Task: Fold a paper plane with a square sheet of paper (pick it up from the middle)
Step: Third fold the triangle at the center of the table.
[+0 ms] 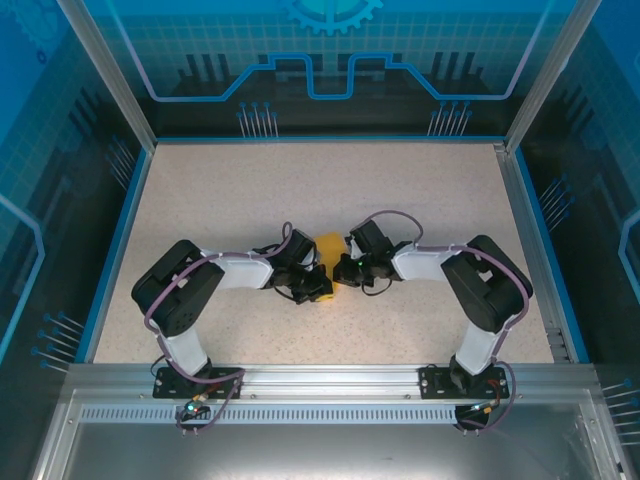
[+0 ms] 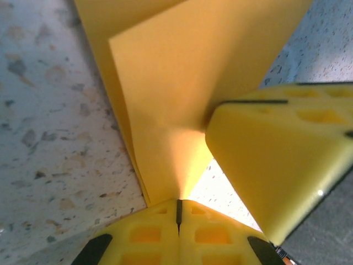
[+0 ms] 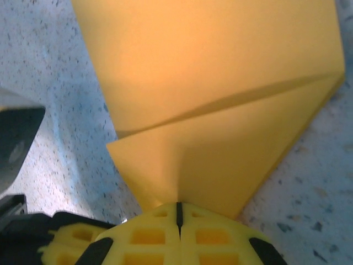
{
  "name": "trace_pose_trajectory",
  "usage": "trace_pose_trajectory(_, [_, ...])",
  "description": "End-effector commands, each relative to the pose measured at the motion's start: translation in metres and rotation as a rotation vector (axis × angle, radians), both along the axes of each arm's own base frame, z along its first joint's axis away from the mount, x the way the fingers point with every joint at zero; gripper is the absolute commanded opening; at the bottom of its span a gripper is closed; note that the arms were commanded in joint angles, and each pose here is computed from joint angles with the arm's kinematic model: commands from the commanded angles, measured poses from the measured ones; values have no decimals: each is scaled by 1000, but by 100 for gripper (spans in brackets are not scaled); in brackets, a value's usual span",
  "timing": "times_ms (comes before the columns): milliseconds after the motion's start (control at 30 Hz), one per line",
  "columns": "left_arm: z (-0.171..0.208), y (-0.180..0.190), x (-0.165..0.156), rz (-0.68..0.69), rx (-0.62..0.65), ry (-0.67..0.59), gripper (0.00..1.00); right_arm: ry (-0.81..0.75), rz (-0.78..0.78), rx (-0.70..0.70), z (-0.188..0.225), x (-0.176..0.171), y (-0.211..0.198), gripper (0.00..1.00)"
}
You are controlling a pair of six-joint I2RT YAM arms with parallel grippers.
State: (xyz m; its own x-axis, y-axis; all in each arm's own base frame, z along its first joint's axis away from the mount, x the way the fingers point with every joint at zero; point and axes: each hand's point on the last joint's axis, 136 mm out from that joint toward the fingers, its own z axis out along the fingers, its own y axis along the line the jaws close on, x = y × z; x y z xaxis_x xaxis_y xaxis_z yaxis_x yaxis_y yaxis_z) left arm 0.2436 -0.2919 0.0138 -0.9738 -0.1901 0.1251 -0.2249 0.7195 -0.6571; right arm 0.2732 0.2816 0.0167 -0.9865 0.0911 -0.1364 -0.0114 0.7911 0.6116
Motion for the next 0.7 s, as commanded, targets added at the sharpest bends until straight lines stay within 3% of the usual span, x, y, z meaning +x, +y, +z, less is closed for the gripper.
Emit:
trace_pose_trajectory(0, [-22, 13, -15, -14, 86, 56, 1, -37, 58, 41, 7, -5, -1, 5])
trace_pose_trajectory(267, [-26, 17, -18, -17, 115, 67, 0, 22, 82, 1, -14, -16, -6, 5])
trace_pose_trajectory(667, [-39, 36, -36, -37, 213, 136, 0, 20, 16, -43, -25, 24, -31, 5])
